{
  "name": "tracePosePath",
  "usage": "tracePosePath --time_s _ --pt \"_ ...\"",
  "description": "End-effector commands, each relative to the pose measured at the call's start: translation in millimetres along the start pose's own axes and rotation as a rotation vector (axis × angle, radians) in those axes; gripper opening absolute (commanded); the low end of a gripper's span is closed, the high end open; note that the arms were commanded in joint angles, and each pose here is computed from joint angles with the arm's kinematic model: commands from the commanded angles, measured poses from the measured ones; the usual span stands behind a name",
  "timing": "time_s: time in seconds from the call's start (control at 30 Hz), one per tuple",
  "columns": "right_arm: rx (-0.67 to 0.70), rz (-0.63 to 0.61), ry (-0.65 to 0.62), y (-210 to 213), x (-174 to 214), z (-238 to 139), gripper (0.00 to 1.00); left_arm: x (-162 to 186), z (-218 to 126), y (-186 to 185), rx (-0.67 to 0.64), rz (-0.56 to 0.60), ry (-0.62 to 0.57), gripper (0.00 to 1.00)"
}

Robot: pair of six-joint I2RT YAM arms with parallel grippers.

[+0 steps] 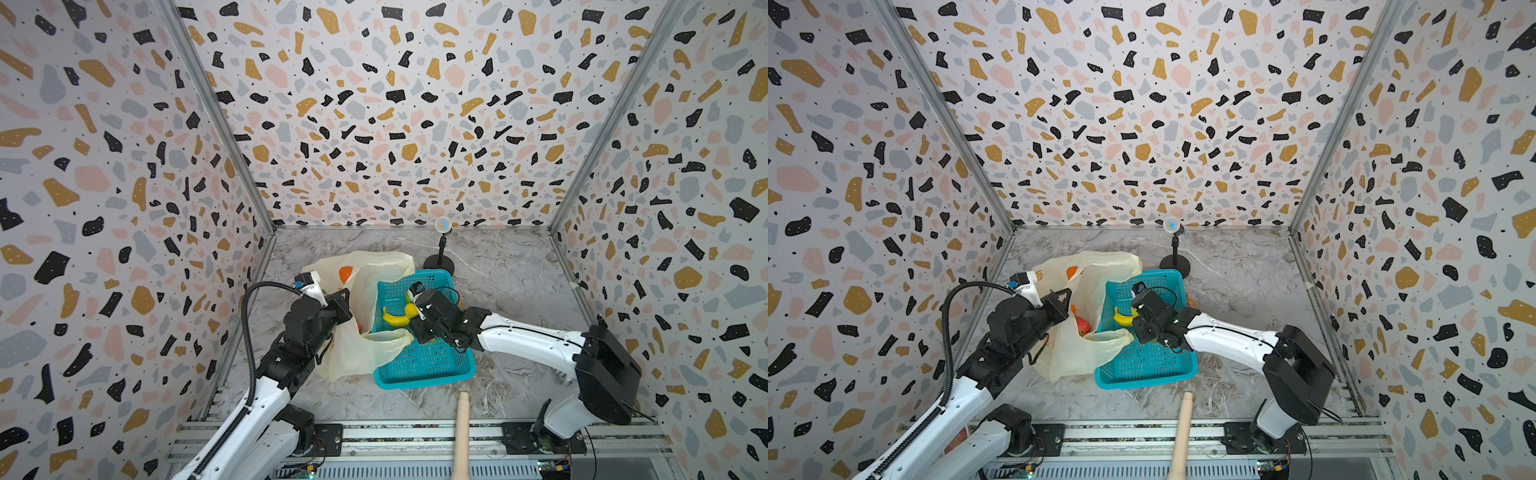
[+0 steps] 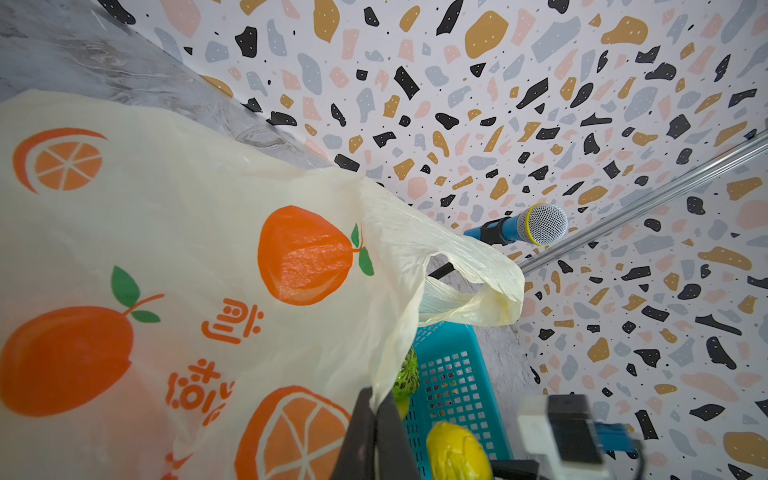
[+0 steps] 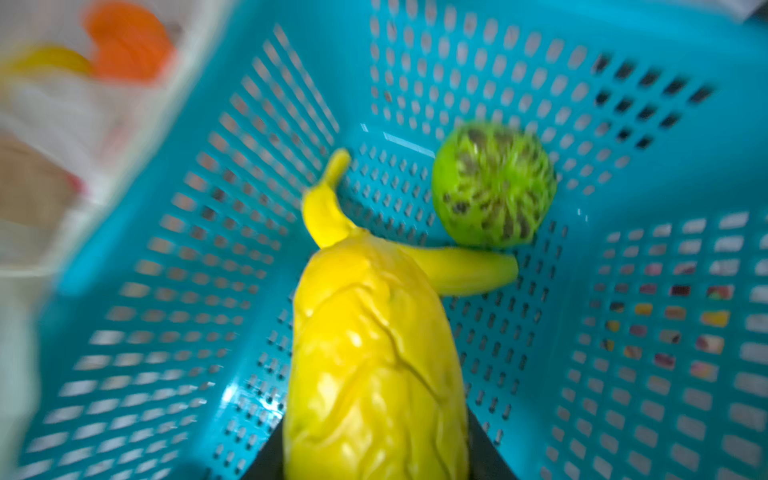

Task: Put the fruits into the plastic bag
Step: 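Lift the cucumber into the bag and open the right gripper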

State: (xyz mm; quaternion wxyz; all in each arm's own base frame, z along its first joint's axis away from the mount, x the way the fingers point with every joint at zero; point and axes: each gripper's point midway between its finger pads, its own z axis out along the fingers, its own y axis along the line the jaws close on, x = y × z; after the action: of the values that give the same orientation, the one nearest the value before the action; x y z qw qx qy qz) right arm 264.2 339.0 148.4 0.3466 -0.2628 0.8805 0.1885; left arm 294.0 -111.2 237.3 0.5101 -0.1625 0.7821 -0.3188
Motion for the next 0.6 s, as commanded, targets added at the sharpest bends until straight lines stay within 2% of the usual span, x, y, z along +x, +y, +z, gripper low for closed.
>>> tracePosePath --time_s 0.0,0.17,0.4,0.57 --pt "-0.171 -0.038 -0.156 38 -50 -21 0.35 -3 -1 -6 0.031 0.014 -0.017 0.00" --pt "-0.323 -0.089 -0.160 78 -82 -12 0.36 -6 -2 -8 0.025 0.023 -0.019 0.00" --pt "-0.477 -0.067 -0.148 124 -121 17 0.37 -8 -2 -9 0.017 0.026 -0.014 0.00" --pt "-0.573 -0.041 -0.071 154 -121 46 0.41 -11 -2 -13 0.023 0.026 -0.018 0.00"
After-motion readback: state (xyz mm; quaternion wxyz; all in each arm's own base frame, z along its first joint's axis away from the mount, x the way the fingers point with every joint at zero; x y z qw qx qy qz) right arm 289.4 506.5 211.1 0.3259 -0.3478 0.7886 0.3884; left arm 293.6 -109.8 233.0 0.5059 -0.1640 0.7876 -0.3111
